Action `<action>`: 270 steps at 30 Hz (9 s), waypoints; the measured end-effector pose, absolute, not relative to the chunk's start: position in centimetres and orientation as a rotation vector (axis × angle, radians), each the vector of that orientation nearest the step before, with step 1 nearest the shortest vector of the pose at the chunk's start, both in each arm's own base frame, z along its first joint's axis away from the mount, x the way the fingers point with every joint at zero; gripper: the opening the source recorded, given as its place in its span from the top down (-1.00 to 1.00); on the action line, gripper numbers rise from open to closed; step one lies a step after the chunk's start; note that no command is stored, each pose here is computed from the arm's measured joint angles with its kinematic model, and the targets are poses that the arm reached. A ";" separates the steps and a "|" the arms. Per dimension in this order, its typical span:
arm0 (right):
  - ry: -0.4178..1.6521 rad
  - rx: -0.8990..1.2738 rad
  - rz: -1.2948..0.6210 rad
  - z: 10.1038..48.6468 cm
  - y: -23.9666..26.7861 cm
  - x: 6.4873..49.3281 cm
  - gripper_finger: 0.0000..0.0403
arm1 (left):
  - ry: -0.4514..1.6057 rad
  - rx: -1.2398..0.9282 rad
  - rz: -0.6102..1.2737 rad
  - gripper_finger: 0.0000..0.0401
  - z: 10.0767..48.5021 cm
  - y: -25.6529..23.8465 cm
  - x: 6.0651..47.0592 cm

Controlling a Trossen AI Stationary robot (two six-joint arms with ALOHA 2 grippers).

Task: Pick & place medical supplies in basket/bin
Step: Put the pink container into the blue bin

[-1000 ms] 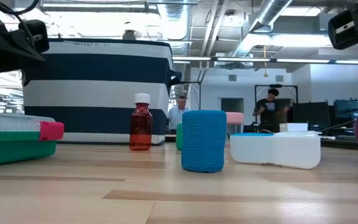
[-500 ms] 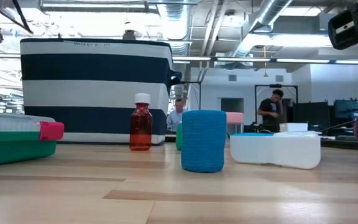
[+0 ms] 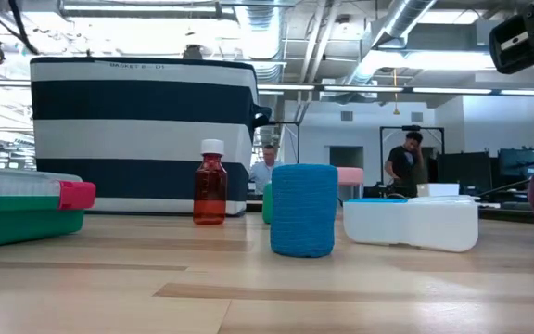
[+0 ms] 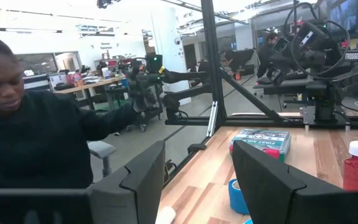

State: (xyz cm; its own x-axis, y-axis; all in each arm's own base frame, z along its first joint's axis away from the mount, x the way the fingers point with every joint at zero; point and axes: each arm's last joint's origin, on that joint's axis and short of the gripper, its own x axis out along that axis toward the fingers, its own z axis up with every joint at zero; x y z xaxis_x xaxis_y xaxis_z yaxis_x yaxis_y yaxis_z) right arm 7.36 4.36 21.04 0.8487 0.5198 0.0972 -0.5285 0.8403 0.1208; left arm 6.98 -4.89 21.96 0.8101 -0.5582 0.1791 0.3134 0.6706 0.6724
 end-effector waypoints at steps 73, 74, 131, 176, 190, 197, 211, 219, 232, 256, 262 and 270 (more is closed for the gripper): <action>-0.193 0.150 0.464 22.2 4.0 7.3 0.10 | 0.349 0.055 -0.104 1.00 26.4 -11.7 18.9; -0.219 0.156 0.421 22.5 3.9 7.3 0.10 | 0.349 0.057 -0.096 1.00 26.4 -11.7 18.9; 0.369 -0.129 -0.427 25.0 2.5 17.1 0.39 | 0.018 -0.158 0.137 1.00 29.8 -11.5 19.1; 1.024 0.338 -0.831 13.0 -2.3 31.0 0.23 | 0.028 -0.162 0.137 1.00 29.7 -11.5 19.1; 0.962 0.360 -0.860 12.1 -3.4 31.8 0.23 | 0.027 -0.162 0.136 1.00 29.7 -11.5 19.1; 0.957 0.370 -0.873 12.1 -3.9 31.8 0.26 | 0.027 -0.163 0.136 1.00 29.7 -11.5 19.1; 1.017 0.231 -0.767 12.1 -2.5 31.9 0.93 | 0.027 -0.165 0.136 1.00 29.7 -11.5 19.1; 0.937 0.070 -0.651 16.5 0.3 31.7 0.88 | 0.027 -0.165 0.135 1.00 29.7 -11.5 19.1; 0.492 -0.123 -0.499 32.4 2.4 28.4 0.95 | 0.028 -0.164 0.134 1.00 29.7 -11.5 19.1; 0.050 -0.210 -0.265 45.0 -4.0 37.0 0.95 | -0.079 0.022 0.334 1.00 35.0 -11.9 17.6; 0.129 -0.178 -0.355 41.0 -9.3 41.8 0.93 | -0.023 0.087 0.550 1.00 39.1 -13.1 14.7; 0.068 -0.081 -0.328 38.5 -15.6 46.0 0.95 | 0.029 0.122 0.588 1.00 39.9 -13.7 13.2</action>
